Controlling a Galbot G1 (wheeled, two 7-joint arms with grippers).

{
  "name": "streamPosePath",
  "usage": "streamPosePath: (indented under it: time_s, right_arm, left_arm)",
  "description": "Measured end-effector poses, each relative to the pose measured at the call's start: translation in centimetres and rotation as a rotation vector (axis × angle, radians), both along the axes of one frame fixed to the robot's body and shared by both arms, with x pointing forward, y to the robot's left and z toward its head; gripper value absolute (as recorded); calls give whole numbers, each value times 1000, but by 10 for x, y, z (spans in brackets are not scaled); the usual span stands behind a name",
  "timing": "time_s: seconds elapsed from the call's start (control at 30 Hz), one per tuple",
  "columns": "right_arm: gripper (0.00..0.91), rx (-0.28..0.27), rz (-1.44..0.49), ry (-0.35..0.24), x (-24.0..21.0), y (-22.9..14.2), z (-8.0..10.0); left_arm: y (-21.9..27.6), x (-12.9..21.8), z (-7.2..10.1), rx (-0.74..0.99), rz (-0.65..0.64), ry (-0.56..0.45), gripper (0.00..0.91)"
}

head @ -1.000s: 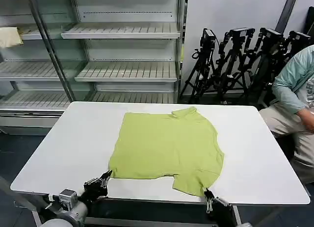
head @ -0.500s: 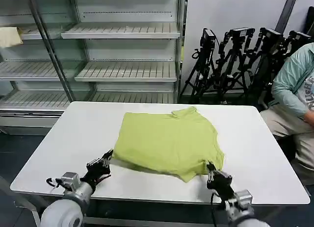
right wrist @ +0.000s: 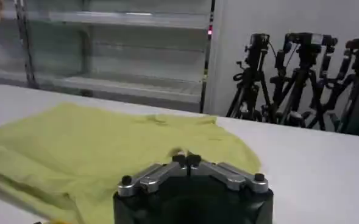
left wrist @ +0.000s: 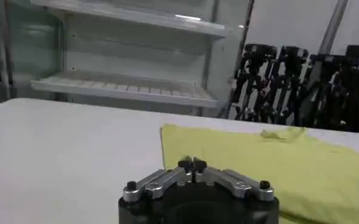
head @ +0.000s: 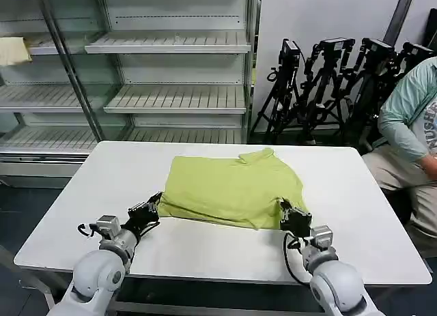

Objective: Fold and organize the clothes.

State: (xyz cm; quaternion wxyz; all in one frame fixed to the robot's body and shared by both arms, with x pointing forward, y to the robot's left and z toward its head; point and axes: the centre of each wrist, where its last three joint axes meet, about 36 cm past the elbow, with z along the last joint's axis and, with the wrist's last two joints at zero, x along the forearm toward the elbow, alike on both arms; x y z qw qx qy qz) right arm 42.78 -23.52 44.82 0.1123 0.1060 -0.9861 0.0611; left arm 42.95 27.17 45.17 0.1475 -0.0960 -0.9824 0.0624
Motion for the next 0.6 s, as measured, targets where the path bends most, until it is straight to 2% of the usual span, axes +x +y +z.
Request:
streamPosePath:
  time_s: [0.07, 0.1, 0.13, 0.4, 0.6]
  right_arm:
    - [0, -4, 4, 0, 6, 0, -1]
    - [564, -4, 7, 1, 8, 0, -2]
    - [907, -5, 9, 3, 10, 0, -3]
    - [907, 4, 8, 11, 24, 3, -10]
    - [907, 11, -19, 1, 32, -1, -8]
  left_arm:
    - [1, 3, -1, 0, 5, 4, 30]
    - [2, 4, -2, -1, 7, 6, 907]
    - [2, 5, -3, -1, 9, 8, 907]
    - [4, 13, -9, 22, 5, 29, 907]
    - [7, 21, -10, 36, 11, 26, 907]
